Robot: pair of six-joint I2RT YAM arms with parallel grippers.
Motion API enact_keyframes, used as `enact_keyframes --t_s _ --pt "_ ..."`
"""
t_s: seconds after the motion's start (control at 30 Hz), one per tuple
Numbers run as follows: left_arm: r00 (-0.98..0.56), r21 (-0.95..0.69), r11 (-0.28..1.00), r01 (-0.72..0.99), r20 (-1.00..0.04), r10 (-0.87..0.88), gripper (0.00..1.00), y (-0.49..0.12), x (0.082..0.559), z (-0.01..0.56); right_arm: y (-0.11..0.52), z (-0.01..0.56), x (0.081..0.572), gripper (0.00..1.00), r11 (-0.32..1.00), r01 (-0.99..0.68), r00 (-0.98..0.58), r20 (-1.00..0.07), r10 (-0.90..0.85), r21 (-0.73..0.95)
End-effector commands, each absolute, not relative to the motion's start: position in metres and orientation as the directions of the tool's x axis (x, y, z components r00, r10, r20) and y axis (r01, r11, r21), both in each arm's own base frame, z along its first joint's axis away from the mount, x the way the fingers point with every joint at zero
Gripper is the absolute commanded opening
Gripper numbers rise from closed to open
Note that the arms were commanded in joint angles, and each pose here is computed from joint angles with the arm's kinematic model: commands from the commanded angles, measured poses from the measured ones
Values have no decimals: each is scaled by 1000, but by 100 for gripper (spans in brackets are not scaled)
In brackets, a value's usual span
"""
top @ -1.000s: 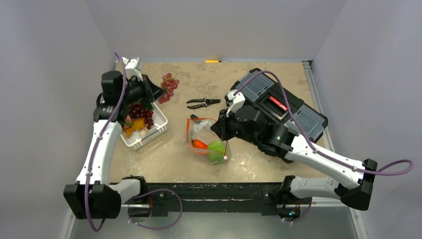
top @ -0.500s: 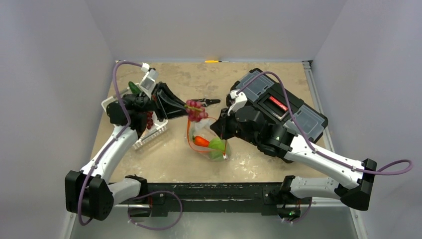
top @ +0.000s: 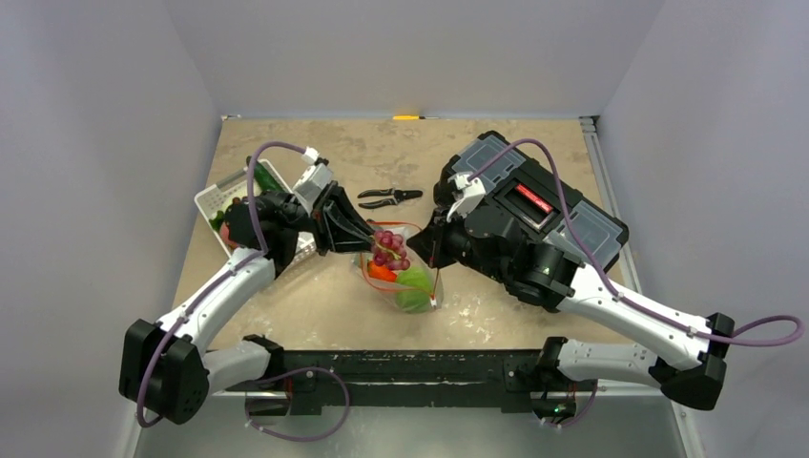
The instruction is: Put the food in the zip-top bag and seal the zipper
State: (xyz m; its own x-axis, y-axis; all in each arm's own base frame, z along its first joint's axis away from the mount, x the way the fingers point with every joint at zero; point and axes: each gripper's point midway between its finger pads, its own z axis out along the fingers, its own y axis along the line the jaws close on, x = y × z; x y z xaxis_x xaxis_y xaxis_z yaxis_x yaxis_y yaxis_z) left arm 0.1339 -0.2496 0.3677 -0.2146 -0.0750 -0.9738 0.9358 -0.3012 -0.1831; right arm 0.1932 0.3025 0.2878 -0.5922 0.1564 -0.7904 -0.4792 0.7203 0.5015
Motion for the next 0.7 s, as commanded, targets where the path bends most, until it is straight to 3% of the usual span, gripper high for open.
enact_keyframes --t_s 0.0,0.13,0.2,0.3,0.37,0.57,0.67 --pt "-201 -176 -211 962 -974 -105 0 -258 157 363 300 322 195 0 673 -489 -548 -796 258 555" --pt "-142 -142 7 990 -990 17 10 -261 177 331 300 322 195 0 672 -490 -550 -795 256 556" --pt "-174 -173 18 985 -982 76 16 -260 173 319 299 323 195 0 672 -490 -548 -796 259 556" --pt "-205 -205 7 979 -976 73 51 -263 173 320 299 323 195 0 675 -490 -545 -798 257 552" --pt "-217 -215 26 976 -973 83 66 -262 174 321 298 322 195 0 678 -488 -544 -799 256 550" --pt "-152 -147 71 987 -986 65 71 -253 177 330 296 316 194 0 681 -483 -549 -796 255 551" --pt "-99 -90 186 978 -994 37 71 -242 194 337 294 315 194 0 685 -479 -548 -797 255 549"
